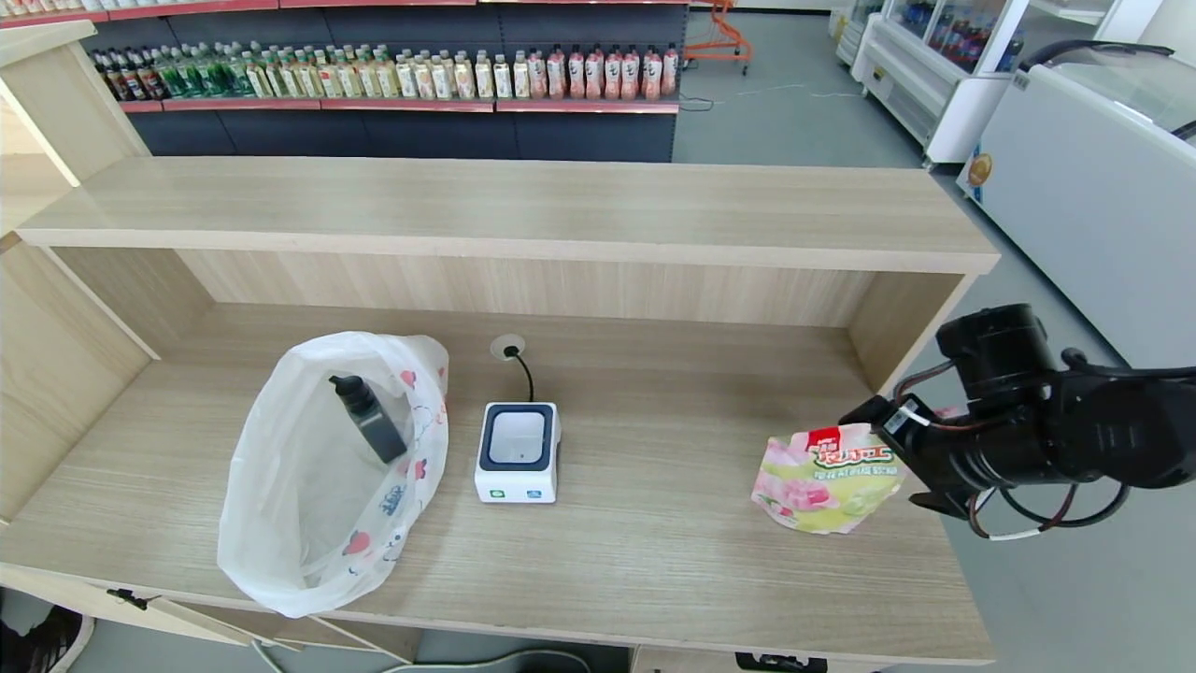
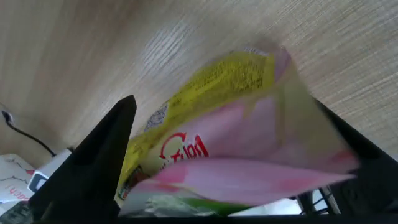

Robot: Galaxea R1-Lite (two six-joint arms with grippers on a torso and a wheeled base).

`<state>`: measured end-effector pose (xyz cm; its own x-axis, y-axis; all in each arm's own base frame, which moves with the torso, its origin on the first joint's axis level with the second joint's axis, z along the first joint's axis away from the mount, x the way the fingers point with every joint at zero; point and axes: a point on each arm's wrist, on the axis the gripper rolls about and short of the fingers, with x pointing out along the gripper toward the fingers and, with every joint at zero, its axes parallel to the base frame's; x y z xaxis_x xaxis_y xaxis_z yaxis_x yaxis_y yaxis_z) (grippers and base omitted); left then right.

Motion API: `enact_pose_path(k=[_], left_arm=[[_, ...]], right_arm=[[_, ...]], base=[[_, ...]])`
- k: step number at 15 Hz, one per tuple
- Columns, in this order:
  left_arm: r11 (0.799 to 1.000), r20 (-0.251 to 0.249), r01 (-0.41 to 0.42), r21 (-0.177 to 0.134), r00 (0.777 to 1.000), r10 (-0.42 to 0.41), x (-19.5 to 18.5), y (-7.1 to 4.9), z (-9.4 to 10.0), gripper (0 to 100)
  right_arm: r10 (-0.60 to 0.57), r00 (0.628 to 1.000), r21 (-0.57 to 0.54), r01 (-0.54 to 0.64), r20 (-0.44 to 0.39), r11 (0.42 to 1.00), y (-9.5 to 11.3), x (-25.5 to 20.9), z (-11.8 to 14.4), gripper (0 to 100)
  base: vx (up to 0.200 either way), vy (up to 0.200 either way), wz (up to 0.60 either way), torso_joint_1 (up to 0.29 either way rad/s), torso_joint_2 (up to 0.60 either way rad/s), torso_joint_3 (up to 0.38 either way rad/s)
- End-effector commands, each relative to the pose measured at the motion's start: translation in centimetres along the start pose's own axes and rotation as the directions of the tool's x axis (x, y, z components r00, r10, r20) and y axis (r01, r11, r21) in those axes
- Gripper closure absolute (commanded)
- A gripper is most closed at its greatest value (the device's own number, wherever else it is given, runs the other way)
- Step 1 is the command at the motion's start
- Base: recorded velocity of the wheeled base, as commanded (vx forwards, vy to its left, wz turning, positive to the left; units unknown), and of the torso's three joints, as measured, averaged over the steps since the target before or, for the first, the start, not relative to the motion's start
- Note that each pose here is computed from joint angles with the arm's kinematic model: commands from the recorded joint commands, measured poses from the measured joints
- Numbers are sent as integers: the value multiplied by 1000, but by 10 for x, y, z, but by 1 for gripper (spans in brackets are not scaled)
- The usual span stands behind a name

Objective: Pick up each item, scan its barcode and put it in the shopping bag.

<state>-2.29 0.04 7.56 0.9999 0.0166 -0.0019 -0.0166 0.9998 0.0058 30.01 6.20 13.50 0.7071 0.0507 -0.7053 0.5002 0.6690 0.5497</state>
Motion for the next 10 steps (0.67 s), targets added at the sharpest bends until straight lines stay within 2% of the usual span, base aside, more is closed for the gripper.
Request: enact_pose_path(k=[1,4,5,6,9,10], left_arm=[[1000,-1,0,-1,1000,0,0,0,0,0],[1000,0,0,0,1000,0,0,0,0,0],[1000,0,0,0,1000,0,0,0,0,0],[1000,0,0,0,1000,0,0,0,0,0],[1000,0,0,0,1000,0,0,0,0,0],[1000,0,0,0,1000,0,0,0,0,0]], right_arm=[[-48,997,-52,44,-61,998,4,27,-21,0],[-24,998,-96,17,-66,995,19,32,-32,0],[-38,999,-136,34,-32,990,21,37,-33,0],[-44,999,-154,41,-18,987,20,39,-33,100],[-58,998,-215,56,-4,975,19,45,-35,100],[-123,992,-279,122,14,952,11,56,-42,100]], base=[[0,0,0,0,0,0],[0,0,0,0,0,0],[0,0,0,0,0,0],[0,0,0,0,0,0],[0,0,0,0,0,0],[0,0,0,0,0,0]])
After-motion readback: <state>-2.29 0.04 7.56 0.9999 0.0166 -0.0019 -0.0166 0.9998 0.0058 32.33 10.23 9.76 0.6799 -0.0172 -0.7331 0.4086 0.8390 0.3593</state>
